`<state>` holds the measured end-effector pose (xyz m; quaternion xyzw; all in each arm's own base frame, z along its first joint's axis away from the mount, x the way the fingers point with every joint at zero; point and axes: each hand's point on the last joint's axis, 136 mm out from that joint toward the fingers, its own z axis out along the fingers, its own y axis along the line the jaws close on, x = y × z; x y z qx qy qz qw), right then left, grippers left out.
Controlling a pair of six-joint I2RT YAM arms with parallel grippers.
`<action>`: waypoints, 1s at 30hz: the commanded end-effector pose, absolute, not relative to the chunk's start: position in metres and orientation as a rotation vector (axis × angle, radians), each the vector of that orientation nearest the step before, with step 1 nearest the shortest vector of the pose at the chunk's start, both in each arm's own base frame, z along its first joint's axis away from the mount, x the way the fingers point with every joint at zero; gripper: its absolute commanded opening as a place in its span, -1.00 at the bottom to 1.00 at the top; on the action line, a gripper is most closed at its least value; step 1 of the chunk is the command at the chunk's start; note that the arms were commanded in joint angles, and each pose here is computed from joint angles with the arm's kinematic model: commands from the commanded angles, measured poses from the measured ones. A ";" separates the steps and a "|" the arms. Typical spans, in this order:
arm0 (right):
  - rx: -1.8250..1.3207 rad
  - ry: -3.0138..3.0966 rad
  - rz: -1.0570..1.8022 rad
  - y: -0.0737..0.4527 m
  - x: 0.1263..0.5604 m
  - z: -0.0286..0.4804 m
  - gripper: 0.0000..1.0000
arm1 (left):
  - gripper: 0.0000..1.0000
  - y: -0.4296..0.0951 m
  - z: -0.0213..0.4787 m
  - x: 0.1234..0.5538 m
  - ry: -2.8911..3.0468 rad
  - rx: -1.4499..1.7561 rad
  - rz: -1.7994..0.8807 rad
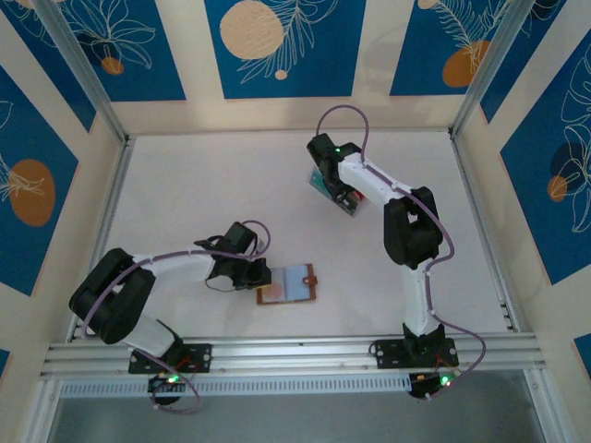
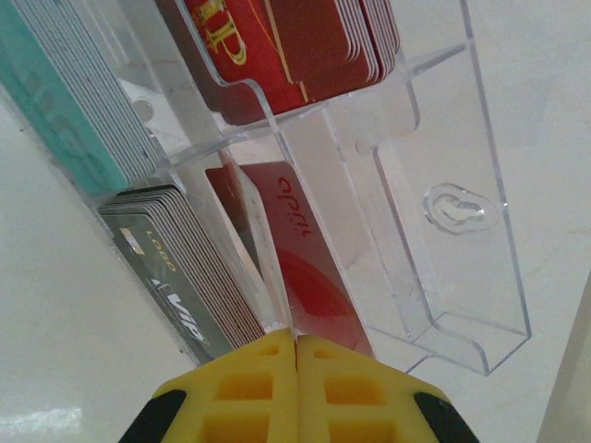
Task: Put the credit cards into the card holder
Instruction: Pick up the credit card from the storage box.
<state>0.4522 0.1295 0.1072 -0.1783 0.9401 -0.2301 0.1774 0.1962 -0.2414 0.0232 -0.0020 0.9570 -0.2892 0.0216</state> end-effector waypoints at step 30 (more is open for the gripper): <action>-0.438 2.518 -0.005 0.215 0.320 0.223 -1.00 | -0.79 -0.218 0.014 0.179 3.040 0.009 -0.771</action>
